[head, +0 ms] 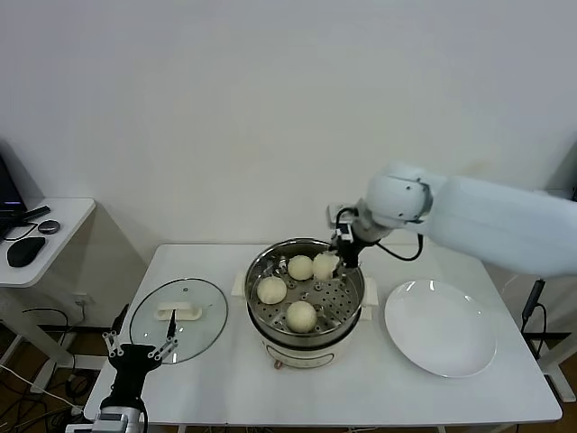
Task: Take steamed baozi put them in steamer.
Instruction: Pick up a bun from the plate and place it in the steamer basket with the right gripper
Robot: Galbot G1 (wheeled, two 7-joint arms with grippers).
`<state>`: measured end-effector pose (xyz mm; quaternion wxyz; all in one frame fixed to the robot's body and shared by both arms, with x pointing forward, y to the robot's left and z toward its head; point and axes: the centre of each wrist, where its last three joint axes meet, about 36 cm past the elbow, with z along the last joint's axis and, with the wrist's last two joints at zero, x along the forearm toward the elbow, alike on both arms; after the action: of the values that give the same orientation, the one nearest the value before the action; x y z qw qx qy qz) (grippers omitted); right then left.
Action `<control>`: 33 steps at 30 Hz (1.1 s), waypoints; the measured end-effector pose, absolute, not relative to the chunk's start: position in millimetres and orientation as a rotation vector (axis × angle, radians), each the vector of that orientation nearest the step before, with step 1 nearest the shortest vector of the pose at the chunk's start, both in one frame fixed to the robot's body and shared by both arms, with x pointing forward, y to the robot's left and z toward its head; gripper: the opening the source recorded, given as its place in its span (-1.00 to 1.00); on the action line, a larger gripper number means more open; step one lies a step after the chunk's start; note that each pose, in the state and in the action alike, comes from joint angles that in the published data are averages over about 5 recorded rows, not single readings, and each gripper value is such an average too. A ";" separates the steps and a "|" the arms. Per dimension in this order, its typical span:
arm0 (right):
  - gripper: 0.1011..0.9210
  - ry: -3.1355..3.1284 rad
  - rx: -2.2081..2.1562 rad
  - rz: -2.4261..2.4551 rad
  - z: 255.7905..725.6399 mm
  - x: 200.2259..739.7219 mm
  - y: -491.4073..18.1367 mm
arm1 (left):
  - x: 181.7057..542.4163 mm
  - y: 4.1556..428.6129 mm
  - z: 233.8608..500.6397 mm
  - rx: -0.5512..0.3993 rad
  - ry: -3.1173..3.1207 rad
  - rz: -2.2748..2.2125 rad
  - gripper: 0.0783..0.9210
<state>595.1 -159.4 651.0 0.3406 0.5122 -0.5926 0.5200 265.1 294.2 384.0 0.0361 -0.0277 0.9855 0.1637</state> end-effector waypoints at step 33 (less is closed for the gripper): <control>0.70 -1.557 1.261 1.281 595.9 600.0 -158.4 | 267.9 296.4 388.0 -0.097 3.010 0.504 0.77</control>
<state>600.0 -158.4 595.9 0.3724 0.4919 -0.6077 0.5000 267.9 296.4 388.0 0.0441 -0.0319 0.9848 0.1648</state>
